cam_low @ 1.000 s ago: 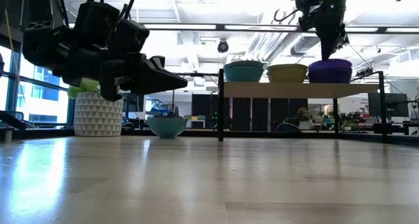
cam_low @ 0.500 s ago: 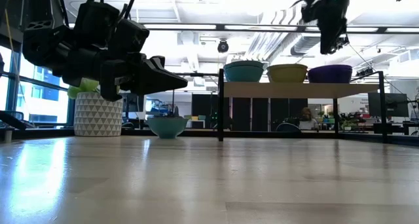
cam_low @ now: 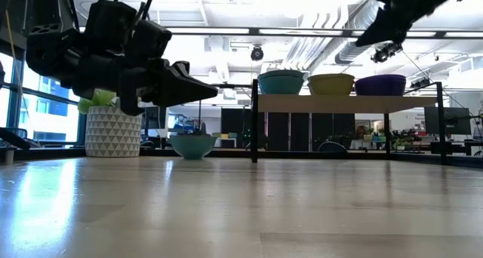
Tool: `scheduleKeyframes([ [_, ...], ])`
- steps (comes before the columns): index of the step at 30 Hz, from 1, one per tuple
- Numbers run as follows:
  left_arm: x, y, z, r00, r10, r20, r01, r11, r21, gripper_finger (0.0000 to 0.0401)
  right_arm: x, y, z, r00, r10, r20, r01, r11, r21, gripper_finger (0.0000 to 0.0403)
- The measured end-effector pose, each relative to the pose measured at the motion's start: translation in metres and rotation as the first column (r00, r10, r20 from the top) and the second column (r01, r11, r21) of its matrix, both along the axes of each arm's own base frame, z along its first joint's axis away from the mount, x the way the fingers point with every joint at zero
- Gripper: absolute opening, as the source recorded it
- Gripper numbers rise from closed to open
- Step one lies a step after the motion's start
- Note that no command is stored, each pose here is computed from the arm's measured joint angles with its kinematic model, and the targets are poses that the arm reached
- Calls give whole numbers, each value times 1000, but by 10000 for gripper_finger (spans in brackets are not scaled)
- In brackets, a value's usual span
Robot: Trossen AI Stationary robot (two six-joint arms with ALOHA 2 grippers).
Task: Pick & Place Mini bowls
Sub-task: Stack the blue patterned bowl on the blue patterned bowls on the shelf
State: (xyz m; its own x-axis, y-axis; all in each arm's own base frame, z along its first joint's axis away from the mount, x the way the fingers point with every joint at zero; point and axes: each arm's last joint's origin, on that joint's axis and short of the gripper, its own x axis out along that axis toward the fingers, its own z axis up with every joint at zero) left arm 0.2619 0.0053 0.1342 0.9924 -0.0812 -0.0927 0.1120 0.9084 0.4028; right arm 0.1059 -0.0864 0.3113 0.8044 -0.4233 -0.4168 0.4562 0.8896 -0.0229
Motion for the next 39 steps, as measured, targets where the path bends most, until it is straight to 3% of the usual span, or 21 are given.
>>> scheduleKeyframes([
  [5,-1,1,12,998,29,57,-31,999,31,0,4,16,-36,970,141,199,-121,987,-110,1],
  [13,-9,6,39,986,109,127,-121,988,92,0,9,33,-72,886,306,349,-239,946,-220,2],
  [21,-10,32,58,970,208,-124,-203,978,57,0,13,43,-91,824,389,411,-276,910,-309,1],
  [29,3,46,83,873,246,-422,-202,968,147,19,14,52,-118,792,403,458,-299,911,-283,1],
  [39,10,49,118,778,285,-559,-217,958,186,80,14,58,-118,760,443,476,-329,893,-306,2],
])
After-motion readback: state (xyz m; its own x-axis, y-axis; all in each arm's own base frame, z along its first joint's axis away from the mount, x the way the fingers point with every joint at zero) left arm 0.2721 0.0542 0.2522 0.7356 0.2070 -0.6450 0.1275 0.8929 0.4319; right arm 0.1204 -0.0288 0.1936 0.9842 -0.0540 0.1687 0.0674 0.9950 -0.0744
